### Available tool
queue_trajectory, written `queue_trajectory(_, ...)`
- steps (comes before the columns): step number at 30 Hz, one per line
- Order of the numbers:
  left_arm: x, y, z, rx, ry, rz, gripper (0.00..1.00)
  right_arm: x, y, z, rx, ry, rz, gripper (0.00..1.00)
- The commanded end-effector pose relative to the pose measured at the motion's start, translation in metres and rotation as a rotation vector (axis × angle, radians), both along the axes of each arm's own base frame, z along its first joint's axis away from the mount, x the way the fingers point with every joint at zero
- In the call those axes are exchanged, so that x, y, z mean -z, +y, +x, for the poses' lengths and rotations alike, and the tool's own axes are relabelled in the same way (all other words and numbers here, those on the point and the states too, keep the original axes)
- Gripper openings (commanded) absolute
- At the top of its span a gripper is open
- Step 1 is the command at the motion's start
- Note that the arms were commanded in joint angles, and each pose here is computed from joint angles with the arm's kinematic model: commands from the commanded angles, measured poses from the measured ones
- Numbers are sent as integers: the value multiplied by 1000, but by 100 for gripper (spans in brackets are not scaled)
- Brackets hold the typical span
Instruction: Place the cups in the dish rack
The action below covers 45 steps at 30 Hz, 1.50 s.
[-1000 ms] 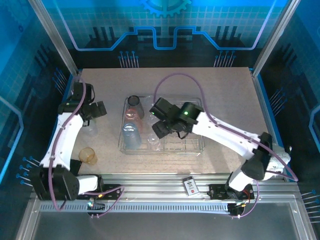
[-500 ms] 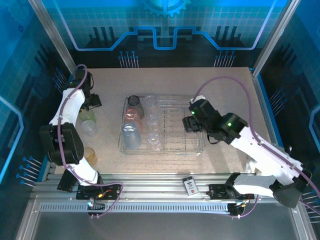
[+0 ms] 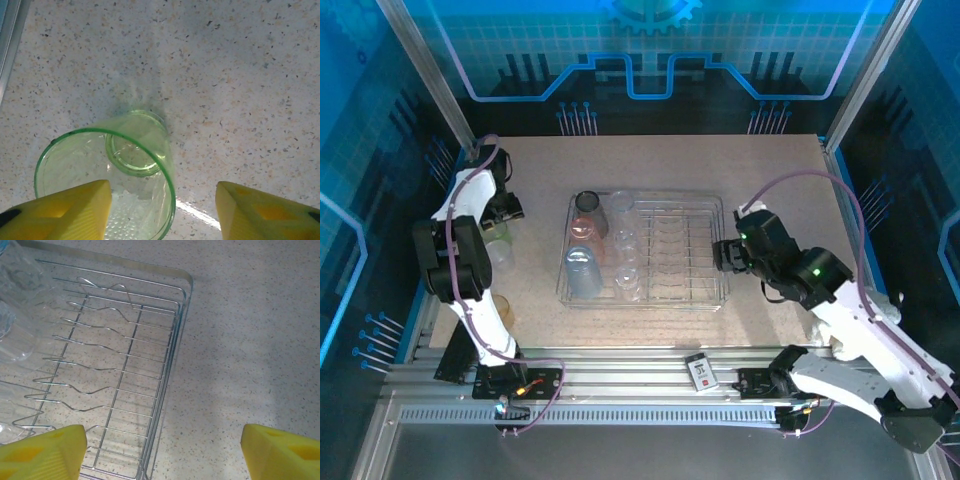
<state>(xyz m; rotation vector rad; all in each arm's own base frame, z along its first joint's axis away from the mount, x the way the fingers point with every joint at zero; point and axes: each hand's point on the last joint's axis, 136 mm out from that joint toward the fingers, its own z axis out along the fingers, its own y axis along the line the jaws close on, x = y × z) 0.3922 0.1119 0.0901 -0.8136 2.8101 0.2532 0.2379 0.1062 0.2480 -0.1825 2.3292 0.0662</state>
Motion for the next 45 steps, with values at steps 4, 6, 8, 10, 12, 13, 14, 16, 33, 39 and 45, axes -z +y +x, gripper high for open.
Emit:
queue_trajectory(4, 13, 4, 7, -29, 43, -16, 41, -1, -14, -4, 13, -17, -6, 83)
queue_trajectory(6, 18, 5, 8, -33, 58, -10, 39, -6, -21, -5, 22, -39, -31, 84)
queue_trajectory(8, 21, 5, 7, -37, 64, -11, 37, -11, -29, -6, 38, -67, -54, 84)
queue_trajectory(10, 25, 6, 6, -37, 74, -10, 36, -15, -35, -8, 40, -102, -58, 83)
queue_trajectory(12, 27, 7, 4, -38, 85, -1, 33, -22, -41, -10, 51, -149, -47, 82)
queue_trajectory(13, 28, 8, 4, -37, 88, 3, 31, -25, -42, -11, 47, -176, -41, 82)
queue_trajectory(14, 29, 8, 3, -36, 91, 5, 28, -30, -45, -13, 45, -213, -30, 81)
queue_trajectory(16, 28, 8, 3, -35, 86, 3, 20, -38, -52, -16, 63, -279, -13, 79)
queue_trajectory(33, -157, -56, -18, 197, -532, -152, 0, -63, -37, -34, -164, -398, -20, 100)
queue_trajectory(39, -274, -134, -50, 492, -932, -413, 0, -66, -19, -15, -192, -280, 63, 100)
queue_trajectory(45, -354, -211, -90, 744, -1137, -921, 0, -97, 26, -6, -375, -316, 309, 100)
